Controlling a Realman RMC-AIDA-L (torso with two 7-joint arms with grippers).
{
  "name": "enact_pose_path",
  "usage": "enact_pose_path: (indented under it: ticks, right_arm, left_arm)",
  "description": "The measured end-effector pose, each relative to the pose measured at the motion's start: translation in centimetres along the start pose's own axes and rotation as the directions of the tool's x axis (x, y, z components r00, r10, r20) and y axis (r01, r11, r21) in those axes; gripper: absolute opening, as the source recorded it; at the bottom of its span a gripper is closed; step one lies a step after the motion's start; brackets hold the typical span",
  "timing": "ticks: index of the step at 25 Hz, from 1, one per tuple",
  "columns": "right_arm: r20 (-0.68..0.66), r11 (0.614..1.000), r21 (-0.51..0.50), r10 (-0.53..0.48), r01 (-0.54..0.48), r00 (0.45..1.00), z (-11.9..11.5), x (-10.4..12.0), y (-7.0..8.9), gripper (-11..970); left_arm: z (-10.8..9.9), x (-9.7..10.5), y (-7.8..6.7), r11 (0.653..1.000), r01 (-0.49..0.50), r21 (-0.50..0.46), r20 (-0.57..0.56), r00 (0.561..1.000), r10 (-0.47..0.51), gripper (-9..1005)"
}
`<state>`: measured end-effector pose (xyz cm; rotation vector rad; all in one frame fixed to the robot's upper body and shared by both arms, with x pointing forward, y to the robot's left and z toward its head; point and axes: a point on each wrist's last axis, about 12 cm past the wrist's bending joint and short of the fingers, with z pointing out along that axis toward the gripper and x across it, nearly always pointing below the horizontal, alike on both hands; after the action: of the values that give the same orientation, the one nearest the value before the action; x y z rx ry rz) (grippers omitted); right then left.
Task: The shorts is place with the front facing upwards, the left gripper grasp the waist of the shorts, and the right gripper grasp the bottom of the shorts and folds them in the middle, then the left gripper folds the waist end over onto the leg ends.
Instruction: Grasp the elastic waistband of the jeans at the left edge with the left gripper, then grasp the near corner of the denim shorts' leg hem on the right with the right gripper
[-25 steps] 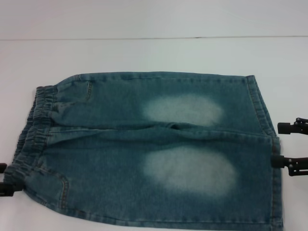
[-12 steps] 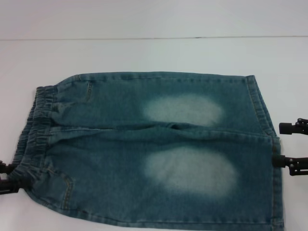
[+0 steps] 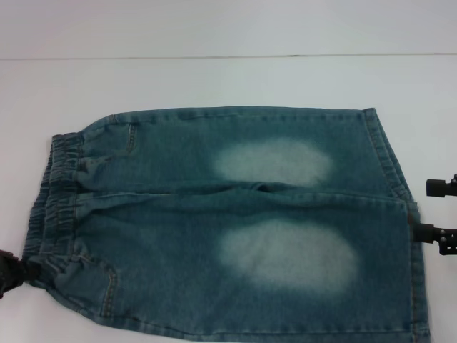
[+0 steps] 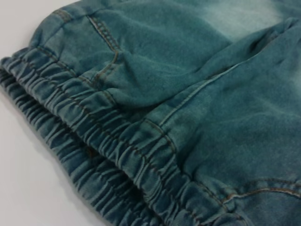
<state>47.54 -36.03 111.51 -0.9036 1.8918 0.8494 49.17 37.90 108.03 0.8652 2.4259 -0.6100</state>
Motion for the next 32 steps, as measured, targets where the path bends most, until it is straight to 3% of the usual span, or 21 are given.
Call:
enact_pose_path:
  ticks: [6, 11, 17, 22, 32]
  right_arm:
    - [-0.061, 0.994, 0.031, 0.104, -0.102, 0.993, -0.6, -0.6, -0.2, 947]
    - [-0.17, 0.97, 0.084, 0.24, -0.228, 0.956, -1.4, -2.1, -0.4, 946]
    - [-0.309, 0.945, 0.141, 0.326, -0.296, 0.893, -1.4, -4.0, -0.2, 946]
    - [-0.454, 0.926, 0.141, 0.374, -0.349, 0.809, 0.5, -5.2, 0.0, 947]
    - [-0.61, 0.905, 0.206, 0.417, -0.373, 0.674, 2.9, -6.3, -0.1, 946]
  left_arm:
    - [0.2, -0.5, 0.2, 1.0, -0.009, -0.012, 0.003, 1.0, 0.009, 43]
    - [0.2, -0.7, 0.6, 0.999, -0.014, -0.043, 0.007, 1.0, 0.015, 42]
    - [0.3, -1.0, 0.9, 0.997, -0.018, -0.073, 0.015, 1.0, 0.019, 42]
    - [0.7, -1.1, 0.7, 0.998, -0.027, -0.065, 0.007, 1.0, 0.027, 43]
    - [0.8, -0.8, 0.7, 0.997, -0.025, -0.072, 0.003, 1.0, 0.026, 43]
